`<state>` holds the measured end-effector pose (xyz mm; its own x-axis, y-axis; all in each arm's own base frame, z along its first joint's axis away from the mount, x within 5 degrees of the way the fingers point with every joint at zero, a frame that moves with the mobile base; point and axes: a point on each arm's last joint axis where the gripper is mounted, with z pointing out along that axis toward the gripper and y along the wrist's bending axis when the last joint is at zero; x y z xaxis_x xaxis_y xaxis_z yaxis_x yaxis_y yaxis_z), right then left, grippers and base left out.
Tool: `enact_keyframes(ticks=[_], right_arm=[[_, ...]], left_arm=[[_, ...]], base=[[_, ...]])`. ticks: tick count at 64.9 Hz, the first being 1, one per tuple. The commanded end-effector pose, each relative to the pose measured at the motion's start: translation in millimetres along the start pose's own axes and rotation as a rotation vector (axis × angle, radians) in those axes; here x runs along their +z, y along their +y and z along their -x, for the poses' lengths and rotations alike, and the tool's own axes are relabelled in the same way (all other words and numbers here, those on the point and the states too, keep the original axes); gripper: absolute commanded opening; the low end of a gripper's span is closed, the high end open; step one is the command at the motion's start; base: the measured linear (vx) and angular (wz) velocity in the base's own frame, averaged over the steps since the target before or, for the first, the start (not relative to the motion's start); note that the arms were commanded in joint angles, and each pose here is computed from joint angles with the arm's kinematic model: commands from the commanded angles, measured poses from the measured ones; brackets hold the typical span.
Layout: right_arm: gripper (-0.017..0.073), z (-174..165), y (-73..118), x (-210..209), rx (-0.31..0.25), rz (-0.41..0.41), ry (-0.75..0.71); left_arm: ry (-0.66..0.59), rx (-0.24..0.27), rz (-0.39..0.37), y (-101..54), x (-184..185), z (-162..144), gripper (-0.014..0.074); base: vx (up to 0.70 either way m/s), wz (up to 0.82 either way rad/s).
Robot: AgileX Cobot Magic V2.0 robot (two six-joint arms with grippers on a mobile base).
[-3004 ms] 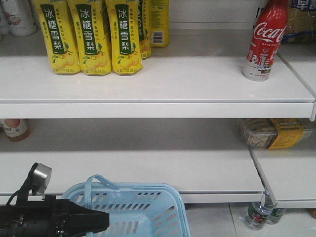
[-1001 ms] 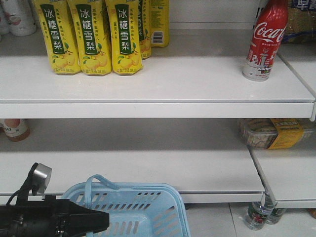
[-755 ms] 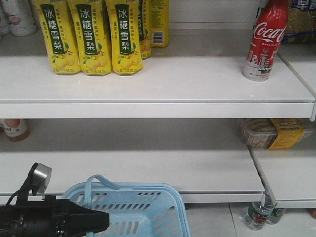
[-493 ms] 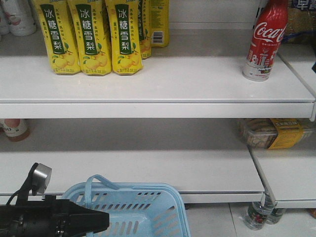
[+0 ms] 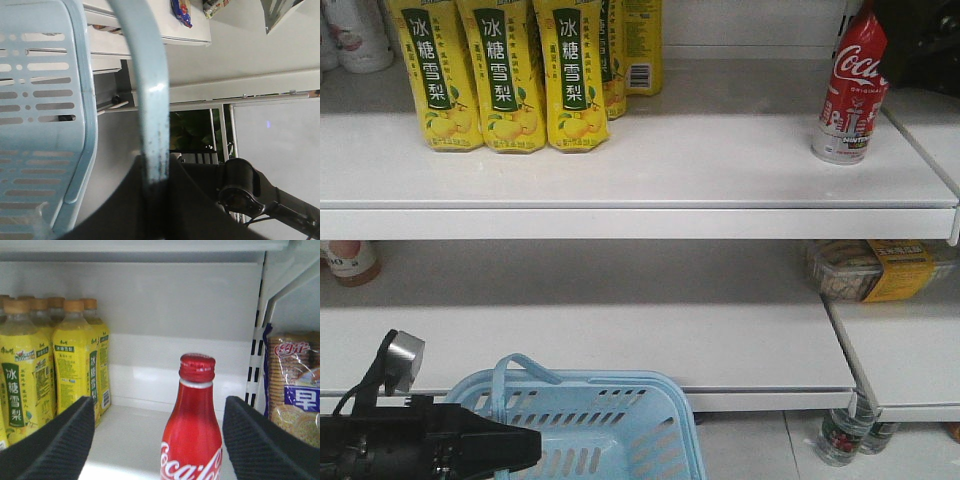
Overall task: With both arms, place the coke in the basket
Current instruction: 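Move the right gripper around the bottle and close on it, then lift the Coca-Cola bottle off the shelf with the right gripper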
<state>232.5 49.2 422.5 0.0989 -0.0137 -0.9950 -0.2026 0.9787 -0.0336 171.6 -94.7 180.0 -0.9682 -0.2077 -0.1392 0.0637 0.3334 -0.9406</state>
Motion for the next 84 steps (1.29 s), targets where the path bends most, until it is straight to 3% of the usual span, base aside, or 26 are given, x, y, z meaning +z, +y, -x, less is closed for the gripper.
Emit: enact_keyframes(ticks=[1,21,71,78,84], right_arm=[[0.0514,23,-0.4,2,-0.017,-0.004,-0.125],[0.0514,19,-13.8,23,0.026,-0.058,-0.102],[0.0512,13,-19.1,77,0.018,-0.065,-0.051],[0.0457,10,-19.4,80,0.016,-0.066,-0.044],[0.0336,9,-19.3,80,0.012,-0.065,-0.040]], left_arm=[[-0.060,0.008,-0.134,-18.2,-2,7,-0.0006],[-0.060,0.008,-0.133,-18.2,-2,7,-0.0006],[-0.061,0.008,-0.134,-18.2,-2,7,-0.0006],[-0.061,0.008,-0.134,-18.2,-2,7,-0.0006],[-0.061,0.008,-0.134,-18.2,-2,7,-0.0006]], base=[[0.00,0.00],[0.00,0.00],[0.00,0.00],[0.00,0.00],[0.00,0.00]])
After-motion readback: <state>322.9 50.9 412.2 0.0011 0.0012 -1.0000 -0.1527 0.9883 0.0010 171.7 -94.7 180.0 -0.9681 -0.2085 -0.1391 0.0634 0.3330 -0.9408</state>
